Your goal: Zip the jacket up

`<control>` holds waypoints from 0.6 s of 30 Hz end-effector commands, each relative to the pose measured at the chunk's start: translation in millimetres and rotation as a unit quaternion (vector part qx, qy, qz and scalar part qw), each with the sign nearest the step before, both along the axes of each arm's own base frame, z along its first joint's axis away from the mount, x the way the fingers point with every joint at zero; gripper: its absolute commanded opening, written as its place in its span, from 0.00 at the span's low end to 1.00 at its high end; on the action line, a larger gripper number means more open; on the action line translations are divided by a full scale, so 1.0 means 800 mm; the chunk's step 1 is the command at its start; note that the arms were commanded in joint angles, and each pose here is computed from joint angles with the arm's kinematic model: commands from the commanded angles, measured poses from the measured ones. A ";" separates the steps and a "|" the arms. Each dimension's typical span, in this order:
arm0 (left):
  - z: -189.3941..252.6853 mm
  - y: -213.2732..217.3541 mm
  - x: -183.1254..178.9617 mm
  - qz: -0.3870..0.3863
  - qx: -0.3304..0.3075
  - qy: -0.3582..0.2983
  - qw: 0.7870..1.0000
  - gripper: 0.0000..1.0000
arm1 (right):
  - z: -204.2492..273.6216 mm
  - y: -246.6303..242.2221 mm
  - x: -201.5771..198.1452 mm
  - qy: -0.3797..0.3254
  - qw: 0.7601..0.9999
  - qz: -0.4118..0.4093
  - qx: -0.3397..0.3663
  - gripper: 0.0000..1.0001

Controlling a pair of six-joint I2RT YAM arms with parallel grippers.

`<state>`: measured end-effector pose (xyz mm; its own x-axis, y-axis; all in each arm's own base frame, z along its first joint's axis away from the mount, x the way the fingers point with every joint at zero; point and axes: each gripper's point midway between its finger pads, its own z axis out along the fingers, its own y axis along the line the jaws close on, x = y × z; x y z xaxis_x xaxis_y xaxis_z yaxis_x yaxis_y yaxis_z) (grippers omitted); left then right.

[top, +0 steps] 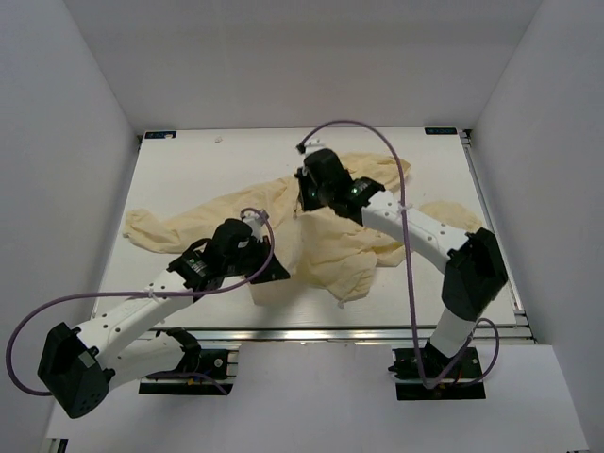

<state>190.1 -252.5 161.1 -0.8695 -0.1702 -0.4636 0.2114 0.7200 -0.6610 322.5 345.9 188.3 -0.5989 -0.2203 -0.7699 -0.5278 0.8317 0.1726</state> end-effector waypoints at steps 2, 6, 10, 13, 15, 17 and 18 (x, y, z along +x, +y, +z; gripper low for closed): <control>-0.063 0.025 -0.096 -0.067 0.028 0.147 0.986 0.00 | 0.078 -0.047 0.135 -0.108 0.983 -0.144 0.045 0.00; -0.080 0.039 -0.121 -0.069 0.040 0.186 0.979 0.00 | 0.079 -0.092 0.200 -0.121 0.973 -0.193 0.019 0.00; -0.089 0.045 -0.136 -0.069 0.031 0.207 0.975 0.00 | 0.058 -0.122 0.271 -0.123 0.968 -0.218 0.007 0.00; -0.106 0.053 -0.153 -0.075 0.043 0.239 0.967 0.00 | 0.053 -0.151 0.331 -0.149 0.956 -0.252 0.000 0.00; -0.112 0.056 -0.163 -0.082 0.043 0.256 0.962 0.00 | 0.050 -0.171 0.375 -0.169 0.948 -0.271 0.006 0.00; -0.120 0.061 -0.172 -0.084 0.050 0.269 0.958 0.00 | 0.056 -0.187 0.404 -0.191 0.938 -0.289 0.017 0.00; -0.122 0.063 -0.174 -0.086 0.051 0.274 0.957 0.00 | 0.037 -0.207 0.423 -0.192 0.932 -0.306 0.012 0.00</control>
